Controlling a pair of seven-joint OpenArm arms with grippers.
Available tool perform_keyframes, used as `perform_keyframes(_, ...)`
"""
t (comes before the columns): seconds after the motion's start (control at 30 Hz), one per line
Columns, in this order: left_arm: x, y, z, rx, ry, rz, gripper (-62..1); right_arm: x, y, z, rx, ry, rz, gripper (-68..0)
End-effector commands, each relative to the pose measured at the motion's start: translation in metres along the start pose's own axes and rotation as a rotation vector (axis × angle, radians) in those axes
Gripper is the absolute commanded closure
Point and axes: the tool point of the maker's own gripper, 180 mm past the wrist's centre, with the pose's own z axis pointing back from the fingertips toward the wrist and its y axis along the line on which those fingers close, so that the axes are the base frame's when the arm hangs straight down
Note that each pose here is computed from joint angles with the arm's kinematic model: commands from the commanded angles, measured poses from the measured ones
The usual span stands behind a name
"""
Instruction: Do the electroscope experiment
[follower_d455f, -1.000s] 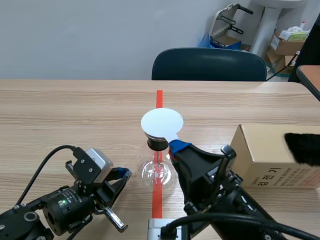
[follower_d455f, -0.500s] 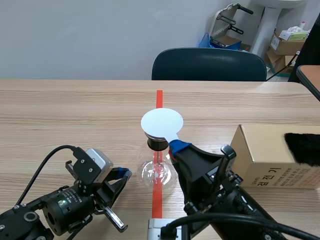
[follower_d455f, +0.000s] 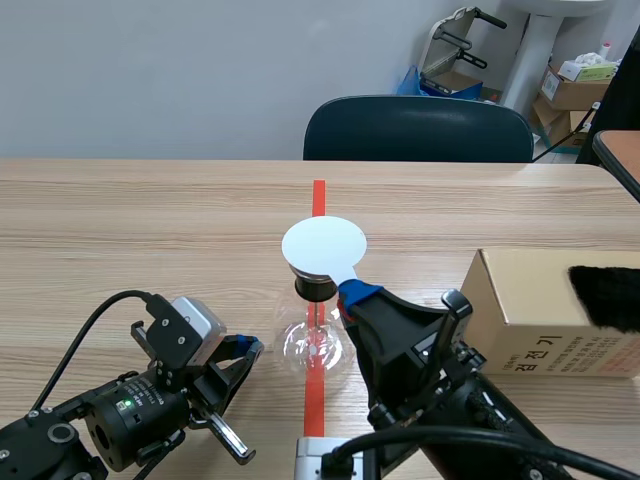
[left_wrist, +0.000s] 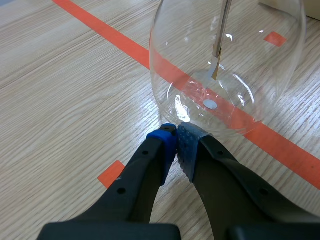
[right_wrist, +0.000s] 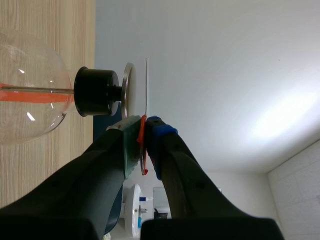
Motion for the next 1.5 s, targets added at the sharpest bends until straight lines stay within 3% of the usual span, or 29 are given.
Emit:
perform_keyframes(0.0, 0.011, 0.002, -0.003, 0.004, -0.038, 0.003, -4.4, -0.004, -0.006, -0.001, -0.019, -0.004, 0.023, -1.7)
perform_keyframes(1.17, 0.011, 0.002, -0.003, 0.004, -0.038, 0.003, -4.4, -0.005, -0.006, -0.001, -0.019, 0.001, 0.023, -1.7)
perform_keyframes(1.27, 0.011, 0.002, -0.003, 0.004, -0.038, 0.003, -4.4, -0.010, -0.006, -0.001, -0.019, 0.028, 0.023, -1.7)
perform_keyframes(1.47, 0.011, 0.002, -0.003, 0.004, -0.038, 0.003, -4.4, -0.034, -0.007, 0.001, -0.021, 0.161, 0.022, -1.7)
